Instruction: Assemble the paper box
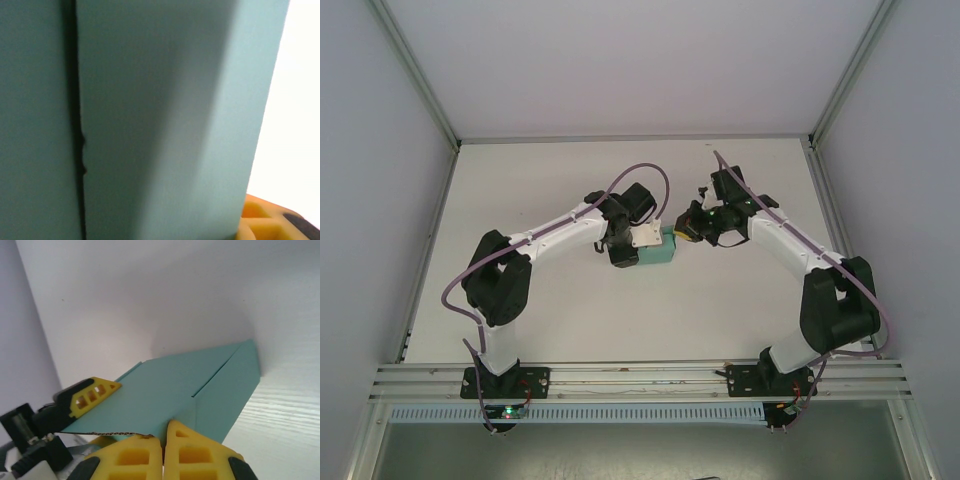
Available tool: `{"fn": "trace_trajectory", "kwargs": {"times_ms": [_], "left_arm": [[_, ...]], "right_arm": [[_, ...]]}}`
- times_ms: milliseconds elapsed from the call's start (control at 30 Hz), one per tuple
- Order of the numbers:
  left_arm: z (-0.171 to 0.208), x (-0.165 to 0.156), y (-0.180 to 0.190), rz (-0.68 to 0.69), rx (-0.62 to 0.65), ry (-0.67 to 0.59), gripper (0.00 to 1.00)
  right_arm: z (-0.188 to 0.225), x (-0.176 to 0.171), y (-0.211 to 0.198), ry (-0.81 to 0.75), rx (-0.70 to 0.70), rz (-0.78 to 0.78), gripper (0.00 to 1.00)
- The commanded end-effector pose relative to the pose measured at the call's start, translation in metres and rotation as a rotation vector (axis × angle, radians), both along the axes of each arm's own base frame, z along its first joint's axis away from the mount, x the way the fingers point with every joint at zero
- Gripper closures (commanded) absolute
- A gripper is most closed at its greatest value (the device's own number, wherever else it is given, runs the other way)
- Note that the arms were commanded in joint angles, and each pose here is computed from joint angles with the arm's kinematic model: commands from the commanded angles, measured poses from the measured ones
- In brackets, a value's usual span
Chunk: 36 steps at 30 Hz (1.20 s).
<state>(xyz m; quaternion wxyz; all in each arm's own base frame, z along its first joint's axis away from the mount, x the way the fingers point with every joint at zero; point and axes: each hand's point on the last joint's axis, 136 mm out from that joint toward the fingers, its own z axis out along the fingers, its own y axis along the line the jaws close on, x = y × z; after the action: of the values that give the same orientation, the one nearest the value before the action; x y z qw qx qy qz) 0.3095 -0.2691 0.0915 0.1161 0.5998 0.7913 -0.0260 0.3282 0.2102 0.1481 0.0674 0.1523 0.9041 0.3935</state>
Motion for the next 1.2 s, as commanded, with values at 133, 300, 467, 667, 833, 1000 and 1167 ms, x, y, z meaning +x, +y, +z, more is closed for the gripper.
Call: {"fn": "trace_trajectory", "kwargs": {"times_ms": [133, 300, 467, 667, 833, 1000, 1167], "left_arm": [[-0.023, -0.008, -0.001, -0.021, 0.021, 0.049, 0.61], [-0.022, -0.007, -0.007, -0.003, -0.015, 0.058, 0.61], [-0.019, -0.005, -0.007, 0.025, -0.041, 0.081, 0.58], [-0.014, -0.001, -0.006, 0.064, -0.077, 0.101, 0.52], [-0.011, -0.002, -0.014, 0.066, -0.131, 0.127, 0.49], [-0.010, 0.002, -0.016, 0.077, -0.142, 0.128, 0.49], [-0.012, 0.006, -0.014, 0.099, -0.140, 0.146, 0.49]], "right_arm": [[0.046, -0.002, 0.025, -0.024, 0.129, 0.098, 1.00], [0.015, -0.014, 0.017, -0.154, -0.058, 0.214, 1.00], [-0.017, -0.035, 0.023, -0.241, -0.200, 0.383, 1.00], [-0.039, -0.049, 0.007, -0.346, -0.387, 0.442, 1.00], [-0.050, -0.056, 0.022, -0.445, -0.360, 0.467, 1.00], [-0.070, -0.062, 0.021, -0.472, -0.366, 0.460, 1.00], [-0.088, -0.072, 0.014, -0.517, -0.416, 0.480, 1.00]]}}
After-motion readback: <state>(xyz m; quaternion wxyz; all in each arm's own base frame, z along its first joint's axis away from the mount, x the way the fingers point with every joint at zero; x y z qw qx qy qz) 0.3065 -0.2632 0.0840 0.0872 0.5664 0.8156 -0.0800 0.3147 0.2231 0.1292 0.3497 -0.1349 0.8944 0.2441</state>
